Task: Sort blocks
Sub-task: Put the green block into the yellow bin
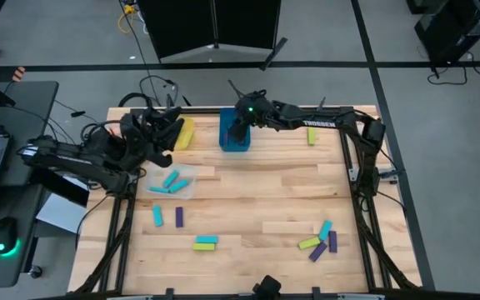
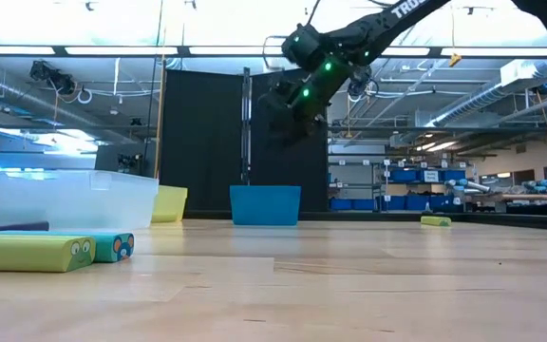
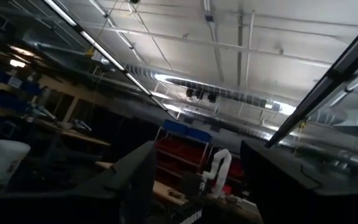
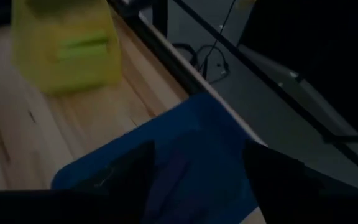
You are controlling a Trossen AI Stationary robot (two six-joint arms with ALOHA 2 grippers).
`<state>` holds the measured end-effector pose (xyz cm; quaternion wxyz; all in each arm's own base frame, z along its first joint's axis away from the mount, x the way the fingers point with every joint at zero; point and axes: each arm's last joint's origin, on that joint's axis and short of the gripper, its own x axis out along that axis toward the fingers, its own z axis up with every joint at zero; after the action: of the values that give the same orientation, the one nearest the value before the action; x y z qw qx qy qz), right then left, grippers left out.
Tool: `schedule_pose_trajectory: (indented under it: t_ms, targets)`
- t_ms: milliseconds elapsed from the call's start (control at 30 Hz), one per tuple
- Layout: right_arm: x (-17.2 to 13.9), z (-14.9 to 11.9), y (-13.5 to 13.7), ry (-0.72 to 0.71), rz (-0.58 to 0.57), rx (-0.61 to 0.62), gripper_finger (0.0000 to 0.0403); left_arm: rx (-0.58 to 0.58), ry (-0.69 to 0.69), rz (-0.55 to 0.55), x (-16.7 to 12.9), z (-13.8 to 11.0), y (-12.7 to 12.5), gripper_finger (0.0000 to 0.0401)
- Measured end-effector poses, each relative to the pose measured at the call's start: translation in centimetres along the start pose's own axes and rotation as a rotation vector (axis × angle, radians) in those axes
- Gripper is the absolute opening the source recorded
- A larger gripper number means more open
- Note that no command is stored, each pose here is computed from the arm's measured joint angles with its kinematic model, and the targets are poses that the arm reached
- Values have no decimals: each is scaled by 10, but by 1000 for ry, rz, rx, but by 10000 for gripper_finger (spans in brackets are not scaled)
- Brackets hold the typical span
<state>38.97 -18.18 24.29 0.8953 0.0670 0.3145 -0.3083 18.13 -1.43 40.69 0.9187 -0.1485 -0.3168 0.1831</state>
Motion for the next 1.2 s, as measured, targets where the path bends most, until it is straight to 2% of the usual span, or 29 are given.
schedule_pose_trajectory:
  t_ms: [200, 300, 467, 733, 900, 1033, 1133, 1200]
  targets:
    - [-42, 19, -8, -73, -6, -13, 254, 46, 22, -4, 3, -9, -2, 241]
    - [-70, 15, -15, -133, -56, -12, 255, 80, 40, 30, 6, -17, -2, 241]
    - [-121, -17, -27, -257, -86, 37, 251, 184, 85, 148, 11, -34, 2, 241]
    - [-184, -86, -34, -379, -29, 149, 246, 350, 214, 172, 22, -74, 8, 241]
    - [-203, -114, -29, -400, 41, 141, 245, 478, 381, 73, 21, -104, 10, 241]
    - [-209, -128, -20, -401, 98, 113, 242, 593, 547, 36, 14, -120, 15, 241]
    - [-209, -134, -15, -392, 125, 107, 240, 668, 683, -66, 5, -131, 16, 241]
    - [-208, -137, -13, -385, 137, 108, 240, 671, 738, -130, 0, -135, 14, 241]
